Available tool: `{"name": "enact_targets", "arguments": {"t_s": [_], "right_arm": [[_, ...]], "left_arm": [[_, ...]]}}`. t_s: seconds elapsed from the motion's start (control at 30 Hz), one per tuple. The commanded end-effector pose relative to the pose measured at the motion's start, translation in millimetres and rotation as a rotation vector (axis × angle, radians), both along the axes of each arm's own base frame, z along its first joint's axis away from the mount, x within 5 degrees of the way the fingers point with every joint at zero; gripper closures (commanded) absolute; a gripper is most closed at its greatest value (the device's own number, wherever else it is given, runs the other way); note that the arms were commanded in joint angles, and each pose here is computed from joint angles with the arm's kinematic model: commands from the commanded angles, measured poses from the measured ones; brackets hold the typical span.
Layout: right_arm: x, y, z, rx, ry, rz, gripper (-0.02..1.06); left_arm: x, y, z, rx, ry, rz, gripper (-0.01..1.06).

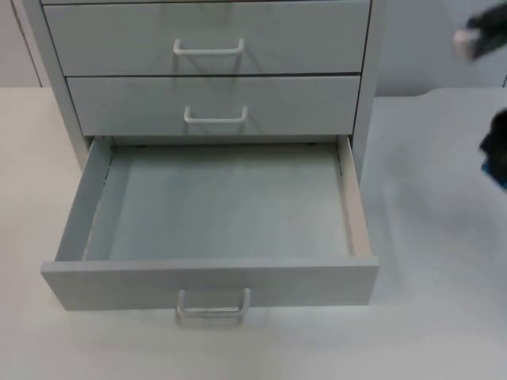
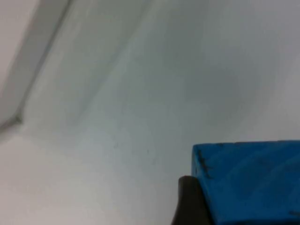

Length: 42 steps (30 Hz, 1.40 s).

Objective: Open the drawer with the left hand, place the block into the drawer with the right hand, then close the drawer with the left hand.

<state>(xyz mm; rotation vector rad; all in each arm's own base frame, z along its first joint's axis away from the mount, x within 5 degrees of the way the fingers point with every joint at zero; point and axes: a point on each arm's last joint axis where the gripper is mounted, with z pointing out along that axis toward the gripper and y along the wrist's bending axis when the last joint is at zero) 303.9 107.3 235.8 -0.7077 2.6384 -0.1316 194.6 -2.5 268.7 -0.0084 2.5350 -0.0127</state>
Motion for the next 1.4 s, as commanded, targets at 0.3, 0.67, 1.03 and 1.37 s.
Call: {"name": "enact_targets", "arguments": {"t_s": [0.3,0.67,1.03,1.37], "right_arm": [[-35,2,68,0.279,-0.137,-0.075,1.05],[-53,69,61,0.359,-0.163,0.063,1.05],[-31,162,6,0.303,-0.178,0.128,1.05],[3,204,-52,0.293,-0.124,0.103,1.05]], "left_arm": [[-1,0,2,-0.014,-0.016,0.012,0.34],[-1,0,1,-0.014,-0.011,0.012,0.34],[-2,0,1,-0.014,-0.009,0.012,0.34],[-2,0,1,-0.014,-0.009,0.012,0.34]]}}
